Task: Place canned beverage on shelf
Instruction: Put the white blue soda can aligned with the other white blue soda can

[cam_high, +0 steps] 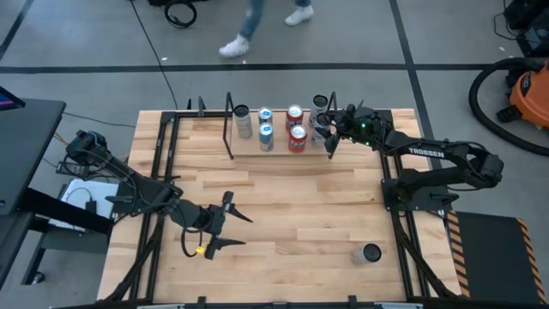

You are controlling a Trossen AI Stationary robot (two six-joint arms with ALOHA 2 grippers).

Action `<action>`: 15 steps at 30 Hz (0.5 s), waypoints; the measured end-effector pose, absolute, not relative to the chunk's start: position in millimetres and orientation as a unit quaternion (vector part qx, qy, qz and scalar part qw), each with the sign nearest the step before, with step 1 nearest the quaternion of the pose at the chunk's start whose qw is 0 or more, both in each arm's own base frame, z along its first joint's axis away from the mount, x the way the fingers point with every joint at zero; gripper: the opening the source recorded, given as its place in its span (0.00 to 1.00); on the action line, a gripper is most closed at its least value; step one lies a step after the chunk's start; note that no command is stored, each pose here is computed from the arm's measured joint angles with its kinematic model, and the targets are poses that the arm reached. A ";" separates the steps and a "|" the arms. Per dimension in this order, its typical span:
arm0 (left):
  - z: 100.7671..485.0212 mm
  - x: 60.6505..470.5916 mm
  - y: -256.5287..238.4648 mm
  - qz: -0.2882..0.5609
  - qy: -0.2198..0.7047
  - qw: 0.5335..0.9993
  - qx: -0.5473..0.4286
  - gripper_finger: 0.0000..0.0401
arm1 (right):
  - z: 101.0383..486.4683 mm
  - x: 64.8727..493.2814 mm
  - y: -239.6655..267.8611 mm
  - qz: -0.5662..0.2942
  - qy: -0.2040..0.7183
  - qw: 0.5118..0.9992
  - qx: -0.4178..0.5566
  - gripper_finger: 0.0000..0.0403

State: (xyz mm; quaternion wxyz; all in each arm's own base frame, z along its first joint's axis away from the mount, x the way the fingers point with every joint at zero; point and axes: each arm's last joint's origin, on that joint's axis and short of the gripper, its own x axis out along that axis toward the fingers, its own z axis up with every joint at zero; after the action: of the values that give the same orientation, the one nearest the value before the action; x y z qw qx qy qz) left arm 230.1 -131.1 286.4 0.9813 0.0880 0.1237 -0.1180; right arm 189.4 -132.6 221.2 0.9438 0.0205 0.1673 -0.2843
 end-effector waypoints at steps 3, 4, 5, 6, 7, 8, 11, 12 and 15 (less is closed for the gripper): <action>286.4 230.1 -131.1 -0.119 0.122 0.980 0.100 0.71 | 220.9 189.3 -132.5 -0.284 0.168 0.944 0.022 0.76; 286.4 230.1 -131.1 -0.119 0.122 0.980 0.100 0.71 | 220.7 189.3 -132.5 -0.284 0.168 0.944 0.022 0.76; 286.4 230.1 -131.1 -0.120 0.122 0.980 0.100 0.71 | 220.7 189.3 -132.5 -0.284 0.168 0.944 0.022 0.76; 286.4 230.1 -131.1 -0.120 0.122 0.980 0.100 0.71 | 220.6 189.3 -132.4 -0.283 0.168 0.944 0.023 0.76; 286.4 230.1 -131.1 -0.120 0.122 0.980 0.100 0.71 | 220.5 189.4 -132.3 -0.282 0.169 0.944 0.023 0.76; 286.4 230.1 -131.1 -0.120 0.122 0.980 0.100 0.71 | 220.4 189.4 -132.2 -0.282 0.169 0.944 0.023 0.76; 286.4 230.1 -131.1 -0.120 0.122 0.980 0.100 0.71 | 220.2 189.4 -132.2 -0.282 0.170 0.944 0.023 0.76; 286.4 230.1 -131.1 -0.120 0.122 0.980 0.100 0.71 | 220.2 189.4 -132.2 -0.282 0.170 0.944 0.023 0.76; 286.5 230.1 -131.1 -0.120 0.122 0.980 0.100 0.71 | 220.2 189.4 -132.2 -0.282 0.170 0.944 0.021 0.76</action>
State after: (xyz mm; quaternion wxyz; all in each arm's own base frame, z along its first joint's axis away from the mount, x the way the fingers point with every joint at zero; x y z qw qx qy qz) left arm 230.1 -131.1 286.5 0.9802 0.0998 0.1222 -0.1195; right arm 189.4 -132.2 220.2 0.9441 0.0209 0.1700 -0.2816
